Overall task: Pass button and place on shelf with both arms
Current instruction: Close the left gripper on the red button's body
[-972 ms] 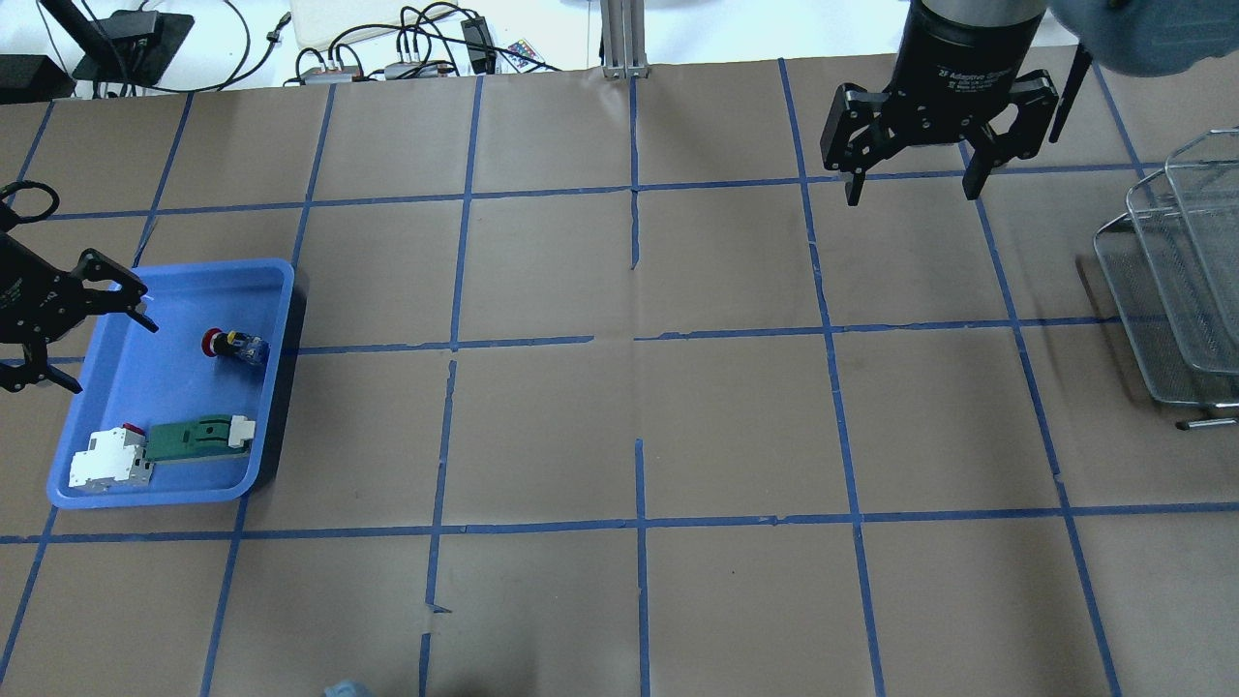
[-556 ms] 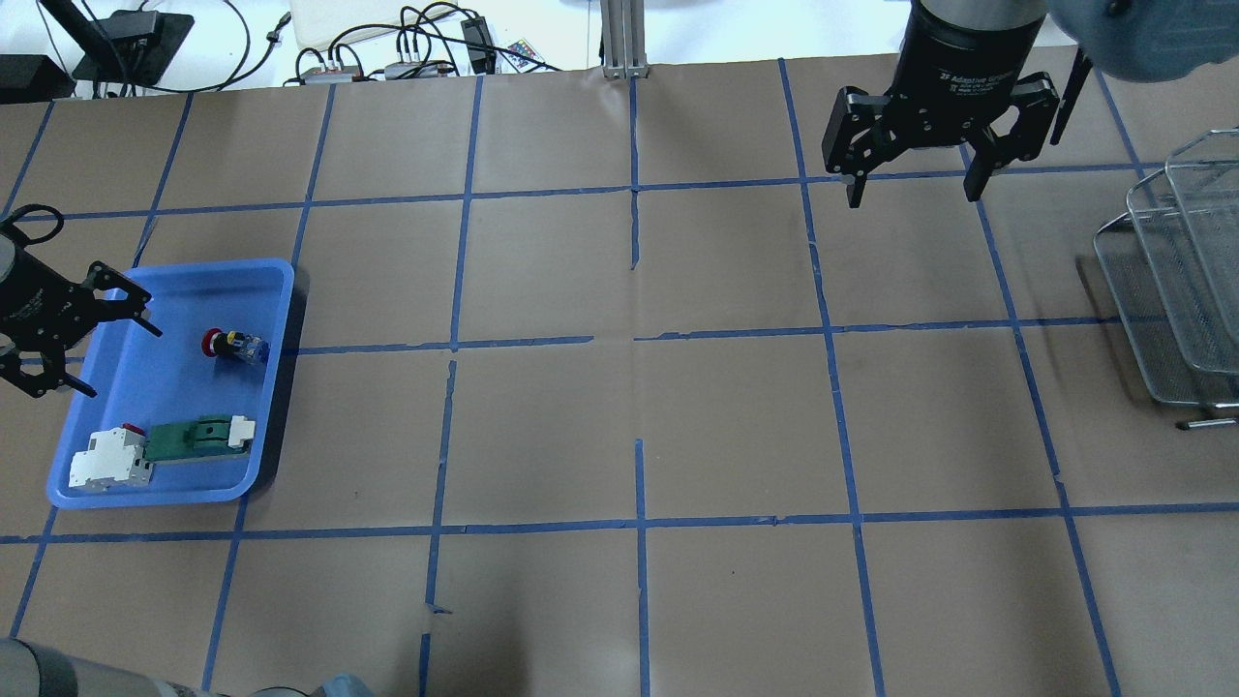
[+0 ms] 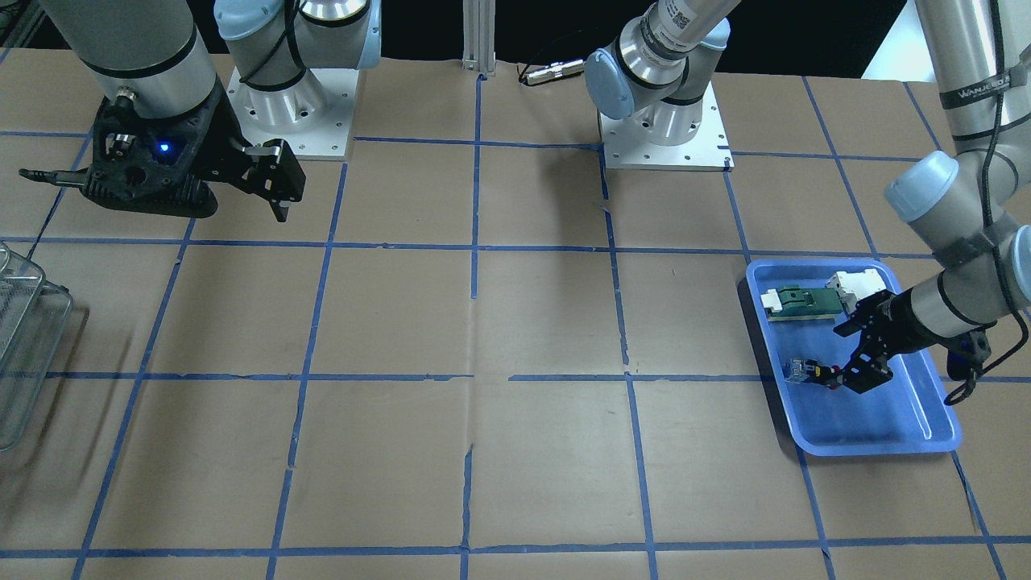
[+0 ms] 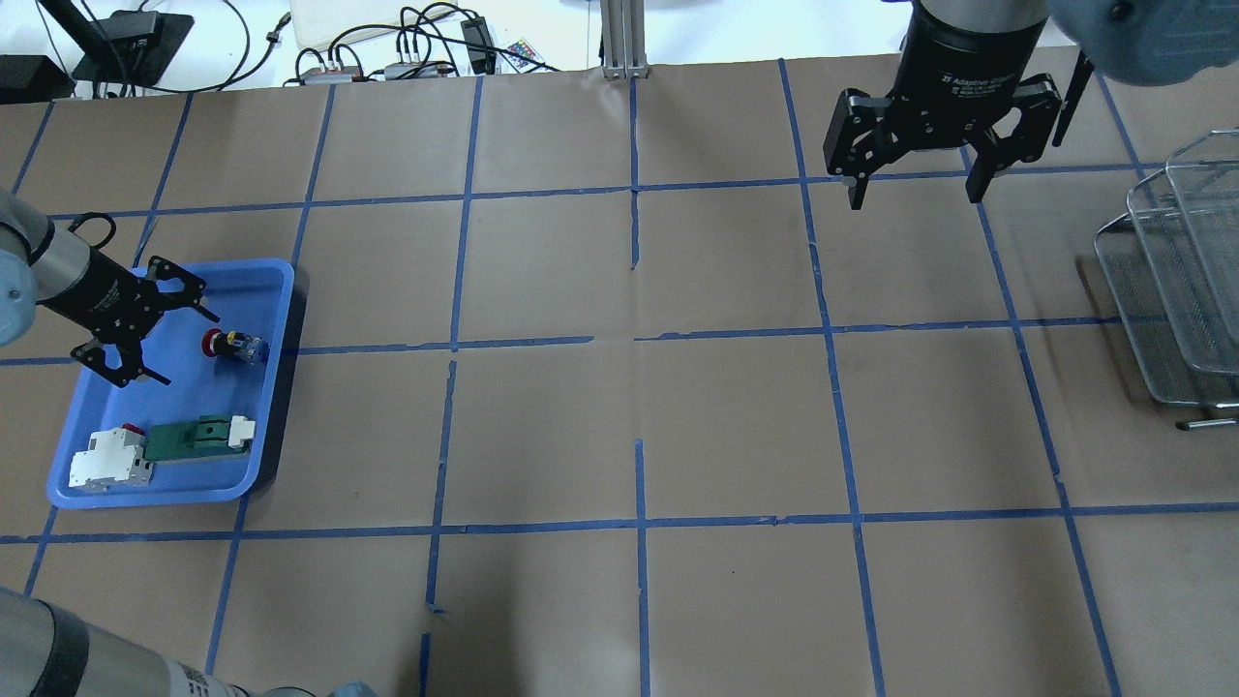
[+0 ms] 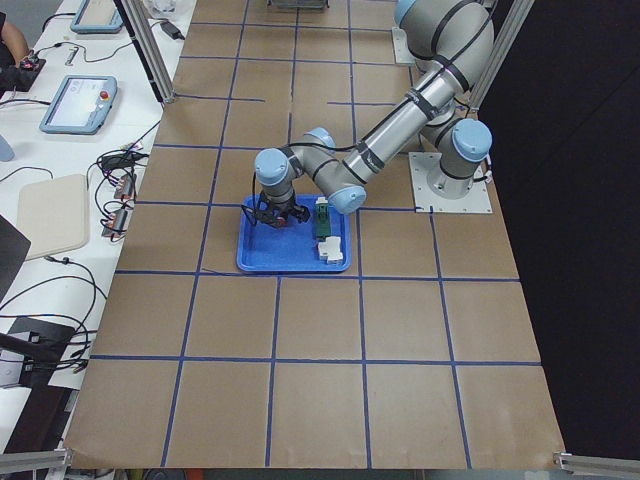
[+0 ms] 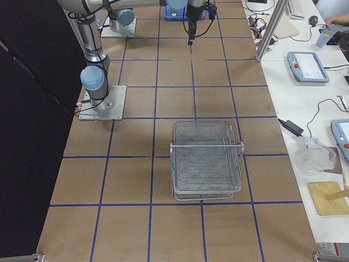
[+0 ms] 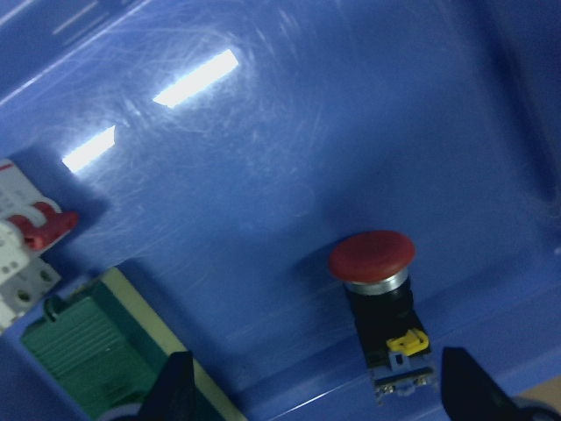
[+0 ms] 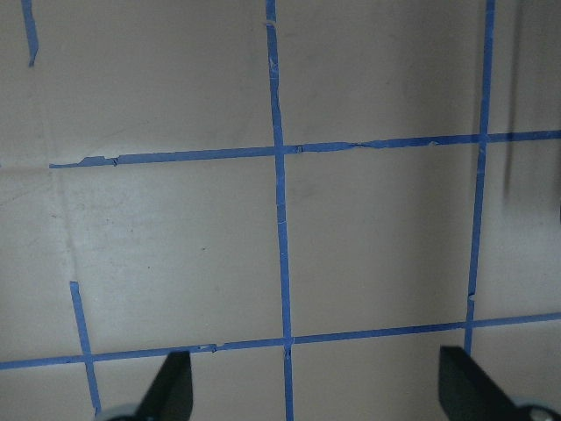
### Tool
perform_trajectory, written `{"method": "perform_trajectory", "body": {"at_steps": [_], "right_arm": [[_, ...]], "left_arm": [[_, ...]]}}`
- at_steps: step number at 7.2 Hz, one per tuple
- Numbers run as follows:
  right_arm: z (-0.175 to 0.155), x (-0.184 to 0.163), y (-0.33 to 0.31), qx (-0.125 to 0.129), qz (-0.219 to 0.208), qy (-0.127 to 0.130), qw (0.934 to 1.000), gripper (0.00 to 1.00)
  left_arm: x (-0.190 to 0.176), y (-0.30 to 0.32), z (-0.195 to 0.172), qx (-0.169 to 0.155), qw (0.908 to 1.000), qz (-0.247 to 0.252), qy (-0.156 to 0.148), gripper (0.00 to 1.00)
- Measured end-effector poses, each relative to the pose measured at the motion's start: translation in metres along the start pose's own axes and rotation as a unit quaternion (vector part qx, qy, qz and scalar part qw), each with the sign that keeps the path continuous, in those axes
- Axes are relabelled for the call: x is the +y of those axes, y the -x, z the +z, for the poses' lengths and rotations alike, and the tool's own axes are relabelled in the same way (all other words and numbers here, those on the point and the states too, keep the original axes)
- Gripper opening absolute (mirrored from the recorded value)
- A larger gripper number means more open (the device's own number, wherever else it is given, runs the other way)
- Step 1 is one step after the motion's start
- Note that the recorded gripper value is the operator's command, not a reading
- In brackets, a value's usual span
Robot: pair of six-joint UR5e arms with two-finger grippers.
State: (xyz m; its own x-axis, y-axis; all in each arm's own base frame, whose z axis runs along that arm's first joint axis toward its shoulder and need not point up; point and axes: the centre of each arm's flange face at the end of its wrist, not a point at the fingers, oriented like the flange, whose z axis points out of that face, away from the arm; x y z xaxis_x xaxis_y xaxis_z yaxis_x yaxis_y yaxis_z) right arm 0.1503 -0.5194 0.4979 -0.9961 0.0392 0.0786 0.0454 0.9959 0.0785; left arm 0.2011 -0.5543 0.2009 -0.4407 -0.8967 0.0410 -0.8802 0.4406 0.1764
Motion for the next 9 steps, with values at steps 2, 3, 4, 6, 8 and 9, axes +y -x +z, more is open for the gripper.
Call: {"method": "perform_trajectory", "body": {"at_steps": [2,3,4,6,8,9], "right_arm": [[0.0,0.0,0.0,0.0,0.0,0.0,1.0,1.0],[0.0,0.0,-0.001,0.0,0.0,0.0,1.0,1.0],[0.001,0.0,0.0,0.0,0.0,0.0,1.0,1.0],[0.001,0.0,0.0,0.0,0.0,0.001,1.0,1.0],[-0.001,0.0,-0.001,-0.002,0.001,0.0,1.0,1.0],[-0.003,0.002,-0.003,-0.001,0.001,-0.001,1.0,1.0]], "left_arm": [[-0.007,-0.009,0.019,0.019,0.9997,-0.011,-0.005,0.68],[-0.009,-0.01,0.027,0.021,0.9997,-0.011,-0.002,0.49],[-0.011,-0.011,0.031,0.021,0.9997,-0.01,-0.001,0.32],[-0.013,-0.012,0.03,0.024,0.9997,-0.008,-0.005,0.2],[-0.011,-0.014,0.021,0.032,0.9994,-0.005,-0.01,0.2],[-0.006,-0.017,0.009,0.039,0.9992,-0.004,-0.01,0.2]]}}
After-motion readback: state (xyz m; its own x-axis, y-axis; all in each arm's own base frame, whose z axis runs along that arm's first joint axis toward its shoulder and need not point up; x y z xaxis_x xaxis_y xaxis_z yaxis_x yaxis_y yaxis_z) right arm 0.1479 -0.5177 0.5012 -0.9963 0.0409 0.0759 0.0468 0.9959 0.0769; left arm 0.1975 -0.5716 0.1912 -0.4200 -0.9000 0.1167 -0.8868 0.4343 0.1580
